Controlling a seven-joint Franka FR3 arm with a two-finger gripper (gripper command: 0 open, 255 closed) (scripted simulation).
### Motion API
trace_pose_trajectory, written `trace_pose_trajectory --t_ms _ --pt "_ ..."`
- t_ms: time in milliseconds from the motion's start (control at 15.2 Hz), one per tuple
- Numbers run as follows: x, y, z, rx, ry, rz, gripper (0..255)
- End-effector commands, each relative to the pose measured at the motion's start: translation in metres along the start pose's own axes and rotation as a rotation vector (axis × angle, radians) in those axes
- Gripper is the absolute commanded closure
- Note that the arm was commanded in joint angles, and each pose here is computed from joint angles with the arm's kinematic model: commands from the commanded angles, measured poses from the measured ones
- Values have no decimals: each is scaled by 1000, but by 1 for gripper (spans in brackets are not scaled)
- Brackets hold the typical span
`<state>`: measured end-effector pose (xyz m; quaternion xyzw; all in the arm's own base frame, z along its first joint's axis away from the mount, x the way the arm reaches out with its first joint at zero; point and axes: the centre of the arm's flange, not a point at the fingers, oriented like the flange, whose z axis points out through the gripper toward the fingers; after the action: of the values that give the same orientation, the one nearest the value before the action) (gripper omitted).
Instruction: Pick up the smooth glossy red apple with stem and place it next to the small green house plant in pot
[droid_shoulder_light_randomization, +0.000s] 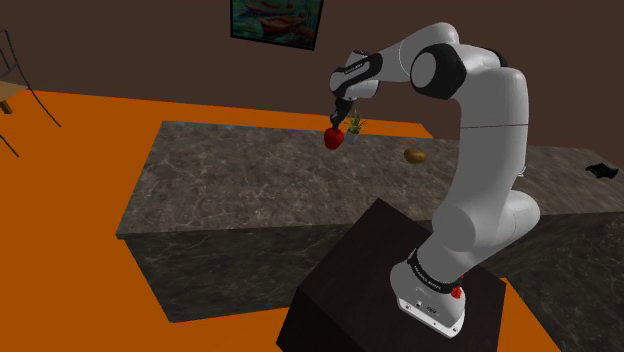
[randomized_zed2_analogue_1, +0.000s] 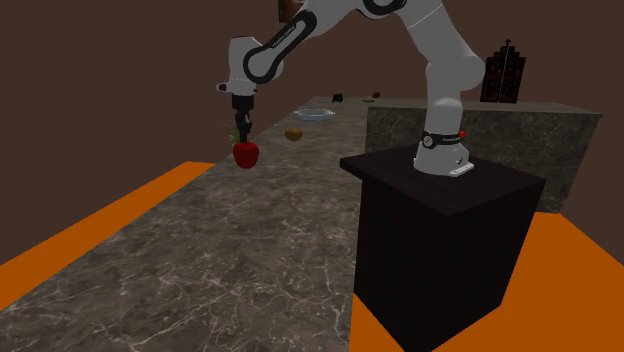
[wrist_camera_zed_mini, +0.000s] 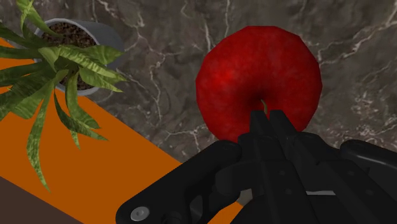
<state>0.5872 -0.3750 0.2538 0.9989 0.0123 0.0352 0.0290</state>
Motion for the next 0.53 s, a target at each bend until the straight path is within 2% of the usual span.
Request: trace_pose_trajectory --t_ms 0,132,198,462 --pt "0 0 0 0 0 0 255" --pt "0 0 0 0 0 0 255" --pt "0 0 0 0 0 0 0" --pt "0 0 0 0 0 0 0"
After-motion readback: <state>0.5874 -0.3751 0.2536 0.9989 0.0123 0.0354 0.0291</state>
